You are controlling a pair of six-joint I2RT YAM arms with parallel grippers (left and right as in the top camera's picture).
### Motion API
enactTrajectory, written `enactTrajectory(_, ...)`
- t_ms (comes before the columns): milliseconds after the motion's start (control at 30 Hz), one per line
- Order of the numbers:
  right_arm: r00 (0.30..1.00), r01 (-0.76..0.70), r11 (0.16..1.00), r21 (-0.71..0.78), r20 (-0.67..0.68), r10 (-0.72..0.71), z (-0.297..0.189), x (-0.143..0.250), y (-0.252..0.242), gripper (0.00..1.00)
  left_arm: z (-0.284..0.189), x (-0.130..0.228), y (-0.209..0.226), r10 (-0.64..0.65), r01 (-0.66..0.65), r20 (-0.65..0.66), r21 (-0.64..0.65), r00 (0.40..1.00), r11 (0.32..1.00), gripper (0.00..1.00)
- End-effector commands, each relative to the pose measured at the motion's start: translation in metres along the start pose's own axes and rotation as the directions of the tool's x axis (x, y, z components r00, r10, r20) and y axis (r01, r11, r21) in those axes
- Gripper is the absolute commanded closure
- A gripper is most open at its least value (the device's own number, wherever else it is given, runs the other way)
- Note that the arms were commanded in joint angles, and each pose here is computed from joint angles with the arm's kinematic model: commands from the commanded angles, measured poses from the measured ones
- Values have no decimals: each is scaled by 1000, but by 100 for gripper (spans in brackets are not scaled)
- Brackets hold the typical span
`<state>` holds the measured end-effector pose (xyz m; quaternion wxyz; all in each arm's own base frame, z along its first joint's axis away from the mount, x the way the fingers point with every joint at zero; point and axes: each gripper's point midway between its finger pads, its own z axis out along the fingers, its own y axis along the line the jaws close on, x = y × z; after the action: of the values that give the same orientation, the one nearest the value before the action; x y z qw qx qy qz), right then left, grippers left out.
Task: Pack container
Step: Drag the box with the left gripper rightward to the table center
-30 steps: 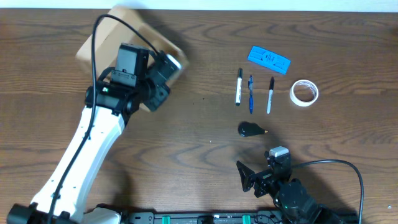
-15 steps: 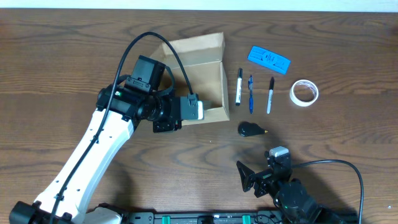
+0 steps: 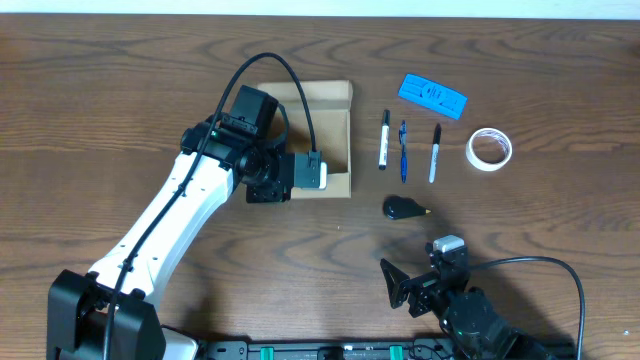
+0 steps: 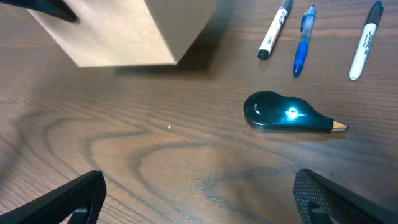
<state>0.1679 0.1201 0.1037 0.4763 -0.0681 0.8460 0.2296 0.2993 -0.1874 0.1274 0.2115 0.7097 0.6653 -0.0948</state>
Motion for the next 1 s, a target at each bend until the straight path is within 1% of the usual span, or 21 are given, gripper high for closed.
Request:
enactTrajectory(0, 1000, 11, 1000, 14, 13, -11, 0, -2, -3, 1, -1, 2, 6, -43, 42, -20, -24, 999, 999, 94)
enactTrajectory(300, 1000, 11, 1000, 14, 13, -11, 0, -2, -3, 1, 6, -5, -5, -50, 50, -22, 5, 999, 999, 94)
enactTrajectory(433, 1000, 10, 1000, 14, 13, -11, 0, -2, -3, 1, 9, -3, -7, -36, 36, -54, -3, 998, 999, 94)
enactTrajectory(567, 1000, 11, 1000, 14, 13, -11, 0, -2, -3, 1, 9, 2, 1, -105, 101, -87, -50, 991, 994, 94)
enactTrajectory(833, 1000, 11, 1000, 13, 13, -11, 0, -2, -3, 1, 16, 4, -2, -109, 108, -93, -25, 990, 994, 94)
enactTrajectory(967, 1000, 10, 1000, 14, 13, -11, 0, -2, -3, 1, 19, 3, -5, -113, 113, -81, -3, 990, 994, 87)
